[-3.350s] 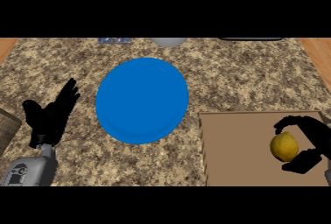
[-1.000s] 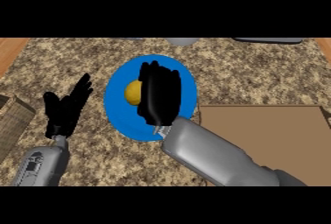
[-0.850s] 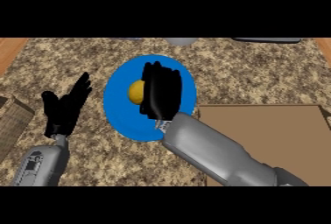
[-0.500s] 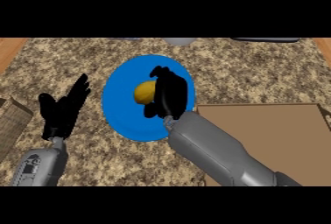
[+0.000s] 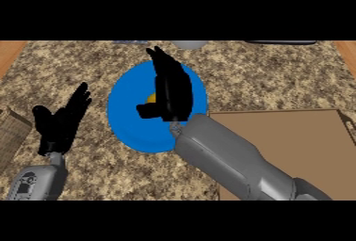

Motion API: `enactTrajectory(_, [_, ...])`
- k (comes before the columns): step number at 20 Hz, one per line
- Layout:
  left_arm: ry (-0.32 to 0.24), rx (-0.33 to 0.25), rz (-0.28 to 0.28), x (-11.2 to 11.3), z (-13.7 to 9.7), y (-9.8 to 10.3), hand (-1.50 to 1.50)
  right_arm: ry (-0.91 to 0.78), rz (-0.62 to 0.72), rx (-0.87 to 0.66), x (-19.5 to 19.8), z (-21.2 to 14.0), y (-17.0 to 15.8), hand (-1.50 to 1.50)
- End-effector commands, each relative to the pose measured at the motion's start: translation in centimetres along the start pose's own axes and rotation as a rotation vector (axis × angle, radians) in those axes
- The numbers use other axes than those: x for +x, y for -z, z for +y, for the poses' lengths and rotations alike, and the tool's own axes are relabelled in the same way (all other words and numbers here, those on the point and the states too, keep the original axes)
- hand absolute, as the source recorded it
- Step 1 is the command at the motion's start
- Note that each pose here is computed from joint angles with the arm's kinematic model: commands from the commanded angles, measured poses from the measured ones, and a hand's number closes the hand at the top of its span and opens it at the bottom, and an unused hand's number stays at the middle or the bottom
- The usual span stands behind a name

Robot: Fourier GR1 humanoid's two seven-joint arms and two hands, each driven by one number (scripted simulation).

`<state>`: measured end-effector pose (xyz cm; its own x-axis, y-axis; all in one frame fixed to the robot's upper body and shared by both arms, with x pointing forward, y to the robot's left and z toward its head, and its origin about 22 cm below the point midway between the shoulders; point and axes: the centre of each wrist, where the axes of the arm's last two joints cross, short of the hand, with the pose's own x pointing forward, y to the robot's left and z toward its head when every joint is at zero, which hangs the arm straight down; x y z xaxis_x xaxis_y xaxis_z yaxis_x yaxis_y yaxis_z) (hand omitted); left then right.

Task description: Pick the lemon from the tray and place it in the plate

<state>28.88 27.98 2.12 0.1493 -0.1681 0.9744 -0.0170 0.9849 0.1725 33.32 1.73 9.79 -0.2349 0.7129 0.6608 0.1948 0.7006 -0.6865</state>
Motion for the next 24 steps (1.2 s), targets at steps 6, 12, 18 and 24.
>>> enactTrajectory(6, [0.0, 0.009, 0.012, -2.3, -1.7, -1.0, 0.0, 0.434, 0.07, -0.063, 4.1, -3.3, -1.1, -1.5])
enactTrajectory(12, [0.003, 0.023, -0.005, 0.0, 1.5, -1.3, 0.0, 0.59, 0.129, 0.076, 1.7, -4.3, -1.4, -1.5])
enactTrajectory(18, [-0.012, 0.027, 0.026, 0.7, 0.2, 0.9, 0.0, 0.576, 0.044, 0.046, -1.3, -4.3, -1.9, -1.5])
enactTrajectory(24, [-0.003, 0.025, 0.021, 0.2, 2.0, -0.8, 0.0, 0.565, 0.056, 0.065, -4.4, -4.5, -2.9, -1.5])
